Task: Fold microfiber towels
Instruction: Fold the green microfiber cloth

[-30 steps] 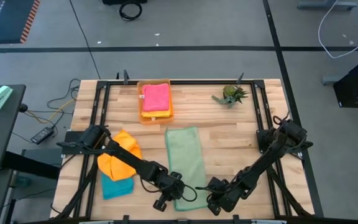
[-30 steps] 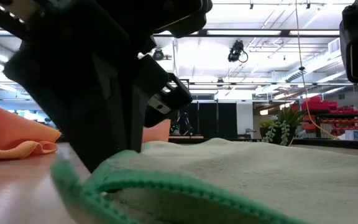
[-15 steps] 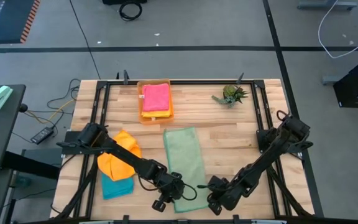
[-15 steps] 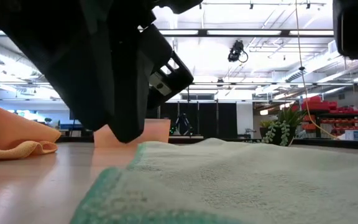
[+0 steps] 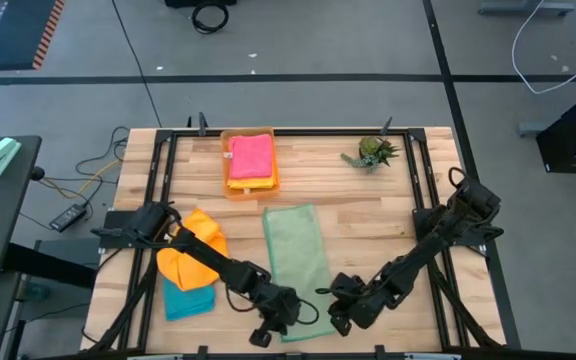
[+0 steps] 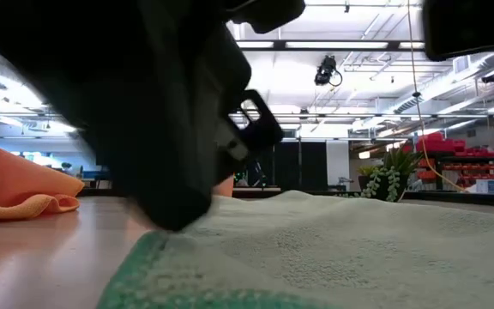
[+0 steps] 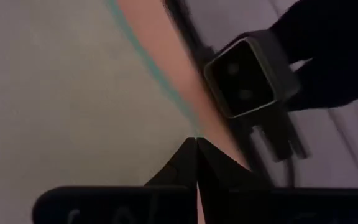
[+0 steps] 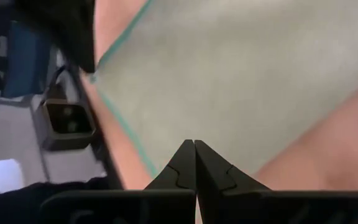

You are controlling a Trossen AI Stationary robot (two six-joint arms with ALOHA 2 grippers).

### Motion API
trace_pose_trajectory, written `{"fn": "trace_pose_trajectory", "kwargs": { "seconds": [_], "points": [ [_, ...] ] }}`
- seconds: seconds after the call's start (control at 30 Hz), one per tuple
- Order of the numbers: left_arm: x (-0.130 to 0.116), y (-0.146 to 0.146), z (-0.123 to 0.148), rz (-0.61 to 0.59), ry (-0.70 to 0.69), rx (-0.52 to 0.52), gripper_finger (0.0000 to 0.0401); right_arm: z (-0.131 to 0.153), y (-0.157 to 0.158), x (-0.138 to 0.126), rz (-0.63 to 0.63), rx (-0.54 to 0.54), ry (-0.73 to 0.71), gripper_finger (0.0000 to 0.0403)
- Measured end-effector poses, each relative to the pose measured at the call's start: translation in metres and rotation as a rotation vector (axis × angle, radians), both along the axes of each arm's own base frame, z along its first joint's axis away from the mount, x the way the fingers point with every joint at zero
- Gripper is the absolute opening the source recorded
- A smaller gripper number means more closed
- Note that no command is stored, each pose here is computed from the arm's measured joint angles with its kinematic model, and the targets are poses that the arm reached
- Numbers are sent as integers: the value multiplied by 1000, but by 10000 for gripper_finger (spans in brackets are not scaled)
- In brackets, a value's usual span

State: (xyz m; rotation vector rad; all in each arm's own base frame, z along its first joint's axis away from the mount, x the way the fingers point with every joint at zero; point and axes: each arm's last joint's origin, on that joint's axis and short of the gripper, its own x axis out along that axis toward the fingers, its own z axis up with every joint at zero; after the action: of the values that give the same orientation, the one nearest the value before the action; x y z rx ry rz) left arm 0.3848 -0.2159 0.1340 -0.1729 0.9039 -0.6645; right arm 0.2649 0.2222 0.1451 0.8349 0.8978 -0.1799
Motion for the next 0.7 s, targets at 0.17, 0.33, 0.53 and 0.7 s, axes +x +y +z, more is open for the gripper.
{"fn": "trace_pose_trajectory", "kwargs": {
  "seconds": [0.17,0.33,0.53,0.7],
  "points": [
    [2,0,-11,29,69,-46,11,-2,-33,22,0,-110,3,2],
    [-1,-7,-9,39,88,-76,9,-8,-68,37,24,-146,57,2],
    [-7,-12,-8,10,145,-96,6,-27,-90,28,23,-137,127,2],
    [-19,4,23,83,116,100,4,-31,-88,24,71,-136,74,2]
  ]
}}
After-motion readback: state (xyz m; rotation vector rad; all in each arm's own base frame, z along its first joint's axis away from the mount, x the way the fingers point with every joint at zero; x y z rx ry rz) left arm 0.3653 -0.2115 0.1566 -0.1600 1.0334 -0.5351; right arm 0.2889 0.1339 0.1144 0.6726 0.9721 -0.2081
